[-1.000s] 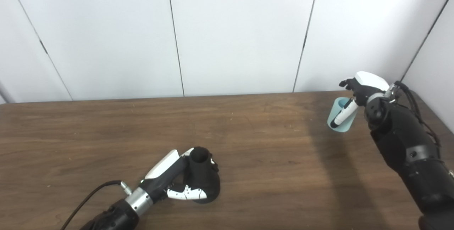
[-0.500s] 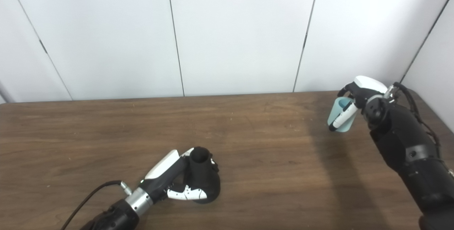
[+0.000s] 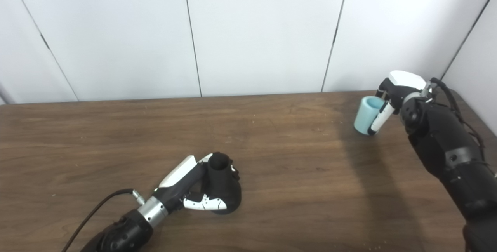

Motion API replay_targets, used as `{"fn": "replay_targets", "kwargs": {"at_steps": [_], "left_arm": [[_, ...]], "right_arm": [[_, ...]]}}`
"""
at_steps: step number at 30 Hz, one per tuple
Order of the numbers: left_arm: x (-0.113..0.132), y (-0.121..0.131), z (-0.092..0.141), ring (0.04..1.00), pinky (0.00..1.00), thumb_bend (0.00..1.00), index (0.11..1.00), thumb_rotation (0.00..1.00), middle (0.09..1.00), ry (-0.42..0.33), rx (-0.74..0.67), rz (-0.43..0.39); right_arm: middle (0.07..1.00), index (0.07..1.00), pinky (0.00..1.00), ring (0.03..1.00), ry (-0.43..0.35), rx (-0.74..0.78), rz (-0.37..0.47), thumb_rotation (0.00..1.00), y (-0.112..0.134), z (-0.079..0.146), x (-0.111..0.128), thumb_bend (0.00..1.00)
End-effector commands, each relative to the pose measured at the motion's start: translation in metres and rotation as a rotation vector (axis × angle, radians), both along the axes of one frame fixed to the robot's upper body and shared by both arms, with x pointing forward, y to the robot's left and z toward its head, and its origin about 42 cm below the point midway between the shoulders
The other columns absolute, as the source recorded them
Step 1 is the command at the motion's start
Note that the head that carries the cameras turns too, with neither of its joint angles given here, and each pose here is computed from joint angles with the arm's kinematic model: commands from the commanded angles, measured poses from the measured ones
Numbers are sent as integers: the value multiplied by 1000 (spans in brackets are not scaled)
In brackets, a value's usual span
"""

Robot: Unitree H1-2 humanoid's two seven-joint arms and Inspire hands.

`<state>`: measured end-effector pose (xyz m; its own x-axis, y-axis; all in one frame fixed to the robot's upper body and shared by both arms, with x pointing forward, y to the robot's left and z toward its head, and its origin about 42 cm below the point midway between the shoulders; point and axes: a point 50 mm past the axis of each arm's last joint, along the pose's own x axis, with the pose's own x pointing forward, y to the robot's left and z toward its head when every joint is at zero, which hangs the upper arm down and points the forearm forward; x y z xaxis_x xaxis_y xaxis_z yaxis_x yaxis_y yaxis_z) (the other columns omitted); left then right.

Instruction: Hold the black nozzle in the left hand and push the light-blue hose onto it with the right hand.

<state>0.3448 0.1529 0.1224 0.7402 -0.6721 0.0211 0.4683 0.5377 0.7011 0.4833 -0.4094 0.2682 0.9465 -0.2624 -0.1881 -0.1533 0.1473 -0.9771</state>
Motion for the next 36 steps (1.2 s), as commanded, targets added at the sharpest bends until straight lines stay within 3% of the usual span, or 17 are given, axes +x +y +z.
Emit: {"fn": "replay_targets", "kwargs": {"at_steps": [1, 12, 20, 29, 30, 35, 36], "left_arm": [[-34, 11, -57, 838, 941, 411, 393, 474, 709, 214, 166, -11], [-33, 11, -57, 822, 923, 413, 394, 484, 708, 214, 169, -14], [-33, 11, -57, 820, 914, 413, 400, 487, 708, 214, 171, -15], [-33, 10, -58, 824, 902, 414, 401, 488, 707, 217, 173, -14], [-33, 11, -57, 824, 899, 414, 400, 488, 707, 217, 173, -14], [-33, 11, -57, 812, 892, 414, 401, 487, 707, 215, 172, -16], [-33, 12, -57, 810, 890, 414, 401, 487, 707, 215, 171, -16]], "right_arm": [[405, 503, 198, 275, -90, -54, 5, 0, -12, 42, 6, 528], [410, 512, 213, 287, -82, 20, 3, 0, -6, 47, 4, 526], [437, 519, 282, 356, -89, 118, 16, 0, 3, 53, 6, 527], [411, 522, 235, 313, -88, 113, 23, 0, 5, 51, 7, 525], [443, 505, 245, 318, -87, 108, 22, 0, 6, 51, 7, 528], [449, 524, 365, 456, -89, 84, 25, 1, 6, 50, 6, 528], [562, 591, 449, 547, -86, 75, 27, 35, 6, 50, 5, 709]]}}
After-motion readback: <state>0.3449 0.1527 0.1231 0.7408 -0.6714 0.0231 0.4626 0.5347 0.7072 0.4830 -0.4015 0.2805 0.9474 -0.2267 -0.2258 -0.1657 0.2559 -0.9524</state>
